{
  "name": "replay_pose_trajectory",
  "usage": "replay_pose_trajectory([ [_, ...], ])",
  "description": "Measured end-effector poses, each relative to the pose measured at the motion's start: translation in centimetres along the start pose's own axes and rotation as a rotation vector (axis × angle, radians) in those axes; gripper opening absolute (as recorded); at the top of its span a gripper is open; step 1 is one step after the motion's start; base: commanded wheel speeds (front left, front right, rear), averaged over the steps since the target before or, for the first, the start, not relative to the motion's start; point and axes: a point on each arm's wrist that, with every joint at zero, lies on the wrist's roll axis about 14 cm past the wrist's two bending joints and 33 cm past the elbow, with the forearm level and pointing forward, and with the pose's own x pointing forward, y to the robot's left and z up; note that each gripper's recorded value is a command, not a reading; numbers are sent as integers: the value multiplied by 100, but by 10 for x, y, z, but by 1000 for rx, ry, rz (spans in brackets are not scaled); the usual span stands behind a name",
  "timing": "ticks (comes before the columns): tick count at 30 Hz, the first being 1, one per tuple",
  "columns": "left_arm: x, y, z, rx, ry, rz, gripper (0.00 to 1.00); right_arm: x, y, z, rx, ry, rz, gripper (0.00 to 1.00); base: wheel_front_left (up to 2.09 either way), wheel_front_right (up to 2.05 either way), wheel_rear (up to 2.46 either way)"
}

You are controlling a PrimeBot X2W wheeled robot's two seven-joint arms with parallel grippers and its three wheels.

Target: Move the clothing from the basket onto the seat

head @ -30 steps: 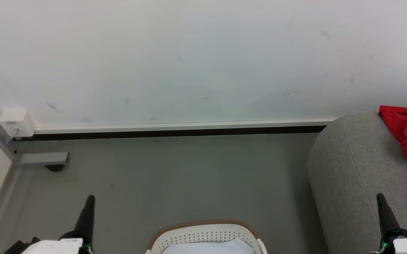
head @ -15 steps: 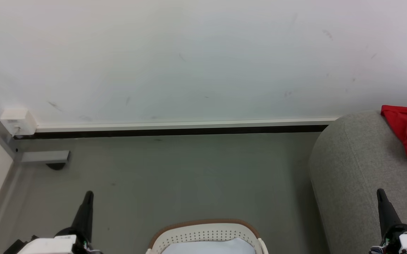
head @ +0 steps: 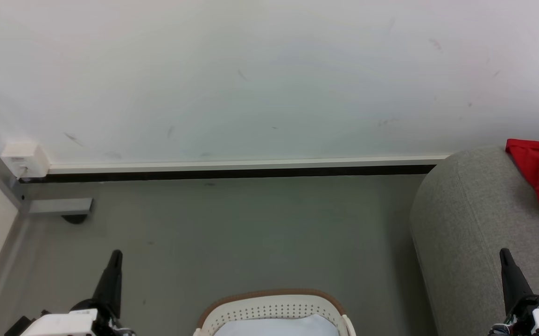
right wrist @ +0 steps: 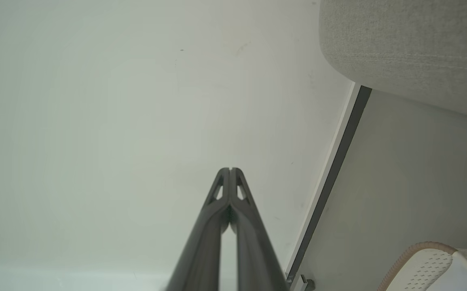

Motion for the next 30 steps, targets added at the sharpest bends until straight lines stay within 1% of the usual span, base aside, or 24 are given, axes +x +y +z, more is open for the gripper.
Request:
replay_pose_trajectory([
  [30,0,0,0,0,0,0,0,0,0,0,0,0,1,0,0,0,0],
])
